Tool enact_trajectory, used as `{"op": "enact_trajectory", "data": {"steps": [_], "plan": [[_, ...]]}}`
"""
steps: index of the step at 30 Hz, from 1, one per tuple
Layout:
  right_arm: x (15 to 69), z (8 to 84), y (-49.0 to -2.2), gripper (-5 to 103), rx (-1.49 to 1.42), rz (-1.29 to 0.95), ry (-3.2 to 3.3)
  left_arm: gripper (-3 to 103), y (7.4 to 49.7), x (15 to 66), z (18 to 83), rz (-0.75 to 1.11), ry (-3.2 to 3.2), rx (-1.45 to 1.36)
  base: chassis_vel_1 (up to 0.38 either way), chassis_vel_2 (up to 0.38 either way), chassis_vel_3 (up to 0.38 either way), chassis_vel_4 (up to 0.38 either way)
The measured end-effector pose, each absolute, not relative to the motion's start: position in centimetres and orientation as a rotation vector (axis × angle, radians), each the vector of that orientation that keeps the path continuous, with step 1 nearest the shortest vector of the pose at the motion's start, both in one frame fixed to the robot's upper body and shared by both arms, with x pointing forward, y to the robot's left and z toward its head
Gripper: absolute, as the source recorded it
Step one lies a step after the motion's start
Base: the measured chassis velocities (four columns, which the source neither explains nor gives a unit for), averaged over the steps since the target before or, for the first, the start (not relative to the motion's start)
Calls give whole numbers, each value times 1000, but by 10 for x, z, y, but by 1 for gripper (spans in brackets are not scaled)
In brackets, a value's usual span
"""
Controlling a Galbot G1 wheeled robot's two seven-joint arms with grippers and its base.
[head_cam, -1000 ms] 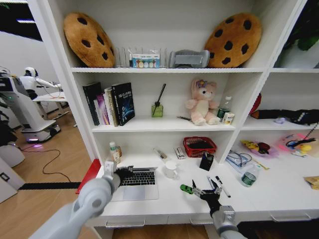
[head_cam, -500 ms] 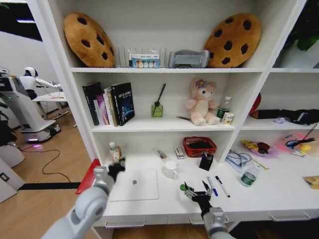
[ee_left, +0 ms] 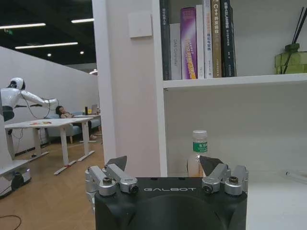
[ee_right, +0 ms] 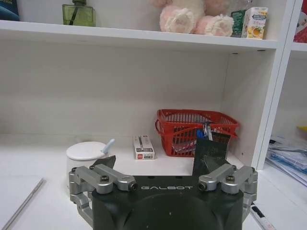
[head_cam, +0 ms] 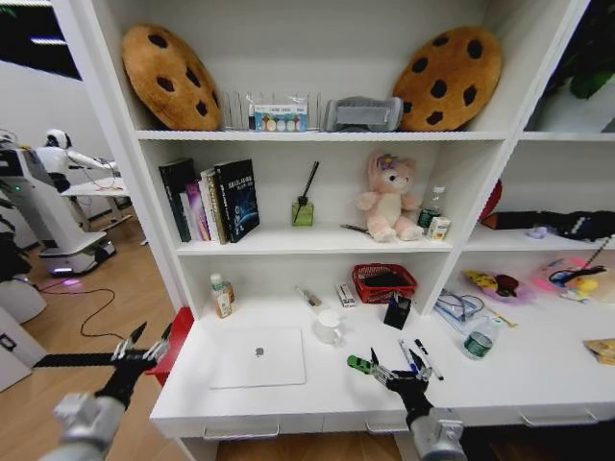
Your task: Organize the objects on the table.
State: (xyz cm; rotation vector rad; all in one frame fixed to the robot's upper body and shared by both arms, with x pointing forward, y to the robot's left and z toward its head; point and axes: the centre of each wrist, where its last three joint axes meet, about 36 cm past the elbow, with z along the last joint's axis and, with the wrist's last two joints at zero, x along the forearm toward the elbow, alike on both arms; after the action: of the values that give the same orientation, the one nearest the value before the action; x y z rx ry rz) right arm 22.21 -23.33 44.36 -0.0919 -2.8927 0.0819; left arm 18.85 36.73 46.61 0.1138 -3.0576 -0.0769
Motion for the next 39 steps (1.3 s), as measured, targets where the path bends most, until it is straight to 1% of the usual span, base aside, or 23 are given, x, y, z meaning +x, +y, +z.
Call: {"op": "enact_trajectory", "data": {"steps": [1,3,5,7,11,14,29,39], "plan": [[222,444,-233,100,-90,84,-2891,89,366,183,468,-51,-3054,126,0,0,0,0],[222,443,-234,100,-90,86,-2891,89,364,181,471,-24,-3054,134,0,0,0,0],[222,441,-233,100,-90,110,-2891,98,361,188,482,25,-3034,165,0,0,0,0],[221,440,-233,100,-89,116,-2895,100,362,197,487,30,-3030,180,0,0,0,0],[219,442,-231,100,-88,122,-2899,100,363,216,501,53,-3025,186,0,0,0,0],[218,446,-231,100,-86,128,-2908,100,360,220,508,56,-3016,186,0,0,0,0],[217,459,-236,100,-91,169,-2922,100,359,221,508,58,-3011,186,0,0,0,0],[220,464,-239,100,-26,185,-2928,100,359,221,508,58,-3010,186,-22,-23,31,17]]}}
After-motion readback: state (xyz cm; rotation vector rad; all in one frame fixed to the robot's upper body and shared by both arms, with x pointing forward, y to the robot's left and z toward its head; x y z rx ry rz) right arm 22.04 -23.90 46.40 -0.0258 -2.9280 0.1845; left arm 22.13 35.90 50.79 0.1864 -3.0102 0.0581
